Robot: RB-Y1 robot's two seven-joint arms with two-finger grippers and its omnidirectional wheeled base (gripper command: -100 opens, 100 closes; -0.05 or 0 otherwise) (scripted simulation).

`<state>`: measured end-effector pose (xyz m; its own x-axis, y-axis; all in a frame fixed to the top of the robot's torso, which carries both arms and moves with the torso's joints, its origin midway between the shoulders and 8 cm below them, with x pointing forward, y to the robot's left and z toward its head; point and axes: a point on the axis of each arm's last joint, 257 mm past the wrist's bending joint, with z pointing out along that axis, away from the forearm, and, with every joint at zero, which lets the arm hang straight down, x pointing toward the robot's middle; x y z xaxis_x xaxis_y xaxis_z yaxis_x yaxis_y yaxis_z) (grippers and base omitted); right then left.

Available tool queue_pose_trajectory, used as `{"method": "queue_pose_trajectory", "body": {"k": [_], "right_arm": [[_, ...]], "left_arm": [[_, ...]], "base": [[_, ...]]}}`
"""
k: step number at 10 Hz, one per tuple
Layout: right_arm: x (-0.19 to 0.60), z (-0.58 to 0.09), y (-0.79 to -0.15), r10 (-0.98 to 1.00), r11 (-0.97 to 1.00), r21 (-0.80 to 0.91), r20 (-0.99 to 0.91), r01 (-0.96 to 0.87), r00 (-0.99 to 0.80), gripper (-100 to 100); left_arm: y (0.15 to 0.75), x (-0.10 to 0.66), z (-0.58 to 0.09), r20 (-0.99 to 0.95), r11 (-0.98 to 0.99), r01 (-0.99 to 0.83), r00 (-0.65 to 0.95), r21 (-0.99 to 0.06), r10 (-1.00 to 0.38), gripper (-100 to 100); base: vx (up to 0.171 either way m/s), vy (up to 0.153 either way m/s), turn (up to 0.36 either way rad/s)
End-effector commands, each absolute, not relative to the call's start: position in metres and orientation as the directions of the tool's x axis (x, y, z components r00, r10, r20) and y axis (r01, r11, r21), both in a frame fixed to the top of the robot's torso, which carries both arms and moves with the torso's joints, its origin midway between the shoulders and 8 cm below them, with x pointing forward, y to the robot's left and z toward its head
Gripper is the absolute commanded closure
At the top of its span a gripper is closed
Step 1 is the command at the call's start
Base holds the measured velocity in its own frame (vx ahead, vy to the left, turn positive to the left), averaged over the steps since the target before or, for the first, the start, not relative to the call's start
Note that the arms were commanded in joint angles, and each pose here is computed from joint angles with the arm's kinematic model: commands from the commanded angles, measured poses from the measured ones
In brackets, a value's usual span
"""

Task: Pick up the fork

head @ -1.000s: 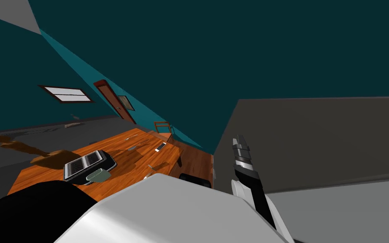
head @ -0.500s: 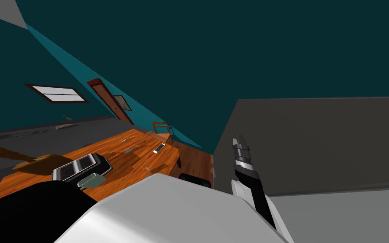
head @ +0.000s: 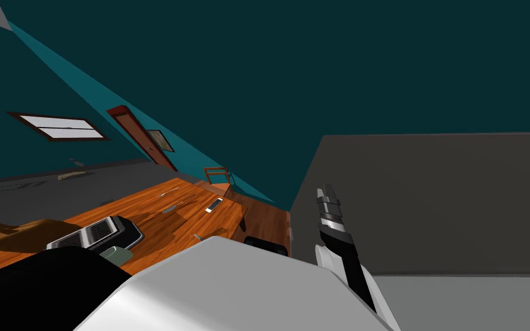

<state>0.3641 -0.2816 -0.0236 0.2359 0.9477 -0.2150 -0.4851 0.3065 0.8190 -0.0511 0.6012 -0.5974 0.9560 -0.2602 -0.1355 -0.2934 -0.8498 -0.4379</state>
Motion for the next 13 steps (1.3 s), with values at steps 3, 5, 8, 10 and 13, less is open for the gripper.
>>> {"method": "queue_pose_trajectory", "body": {"k": [3, 5, 8, 10, 13], "right_arm": [[0.364, -0.024, -0.282, 0.948, 0.307, 0.819, -0.215, -0.485, 0.236, 0], [0.364, -0.024, -0.282, 0.948, 0.307, 0.819, -0.215, -0.485, 0.236, 0], [0.364, -0.024, -0.282, 0.948, 0.307, 0.819, -0.215, -0.485, 0.236, 0], [0.364, -0.024, -0.282, 0.948, 0.306, 0.819, -0.215, -0.485, 0.236, 0], [0.364, -0.024, -0.282, 0.948, 0.307, 0.819, -0.215, -0.485, 0.236, 0]], "left_arm": [[0.586, -0.05, -0.61, -0.134, -0.893, -0.249, 0.968, -0.374, -0.213, -100], [0.582, -0.046, -0.613, -0.13, -0.906, -0.233, 0.971, -0.354, -0.199, -100], [0.575, -0.032, -0.618, -0.117, -0.923, -0.207, 0.977, -0.324, -0.178, -100], [0.578, -0.036, -0.615, -0.12, -0.919, -0.213, 0.976, -0.331, -0.183, 0], [0.562, -0.053, -0.627, -0.128, -0.928, -0.178, 0.981, -0.328, -0.144, -100]], "base": [[0.064, 0.018, -0.041], [0.048, 0.009, -0.02], [0.042, 0.006, -0.012], [0.01, 0.003, -0.002], [-0.009, 0.053, -0.118]]}}
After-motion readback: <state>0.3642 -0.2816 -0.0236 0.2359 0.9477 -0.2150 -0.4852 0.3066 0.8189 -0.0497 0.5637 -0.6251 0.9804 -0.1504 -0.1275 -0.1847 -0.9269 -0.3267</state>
